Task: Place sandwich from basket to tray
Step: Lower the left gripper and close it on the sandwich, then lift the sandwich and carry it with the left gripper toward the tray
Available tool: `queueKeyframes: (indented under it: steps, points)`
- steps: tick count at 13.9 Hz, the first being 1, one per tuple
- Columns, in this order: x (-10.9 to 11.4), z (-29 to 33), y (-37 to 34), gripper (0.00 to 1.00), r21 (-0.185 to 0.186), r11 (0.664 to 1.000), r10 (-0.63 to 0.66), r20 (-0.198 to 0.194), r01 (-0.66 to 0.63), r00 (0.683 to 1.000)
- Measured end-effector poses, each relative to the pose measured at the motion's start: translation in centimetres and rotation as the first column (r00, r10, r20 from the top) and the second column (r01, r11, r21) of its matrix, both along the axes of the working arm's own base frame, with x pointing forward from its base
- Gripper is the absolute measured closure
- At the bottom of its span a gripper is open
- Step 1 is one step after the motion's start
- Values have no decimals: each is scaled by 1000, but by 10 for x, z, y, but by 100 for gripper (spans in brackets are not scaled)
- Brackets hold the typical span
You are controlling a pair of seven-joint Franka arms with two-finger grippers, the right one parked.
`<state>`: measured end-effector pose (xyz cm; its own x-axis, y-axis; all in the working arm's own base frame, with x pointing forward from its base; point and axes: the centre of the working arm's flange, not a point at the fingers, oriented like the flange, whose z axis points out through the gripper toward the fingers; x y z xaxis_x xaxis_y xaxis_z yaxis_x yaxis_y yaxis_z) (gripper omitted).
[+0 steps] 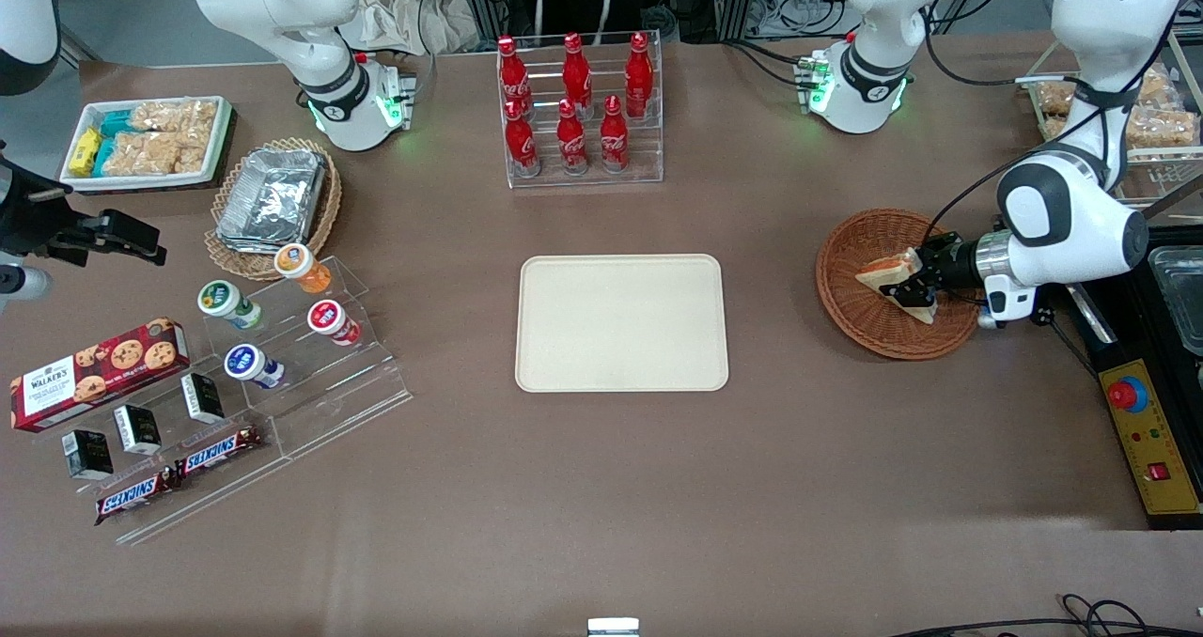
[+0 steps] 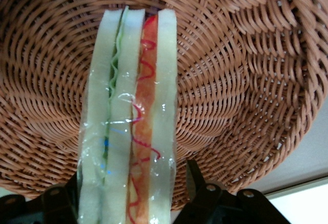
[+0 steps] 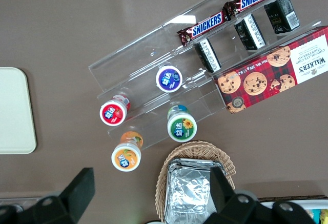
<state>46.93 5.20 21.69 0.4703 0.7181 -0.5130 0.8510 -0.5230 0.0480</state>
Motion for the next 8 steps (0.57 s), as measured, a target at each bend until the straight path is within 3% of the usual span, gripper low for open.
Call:
queueKeyframes:
  steps: [4,8]
  points:
    - [3,2,-6,58,24,996,91,-45,-90,995]
    - [11,11,-9,75,25,996,86,-29,-86,996]
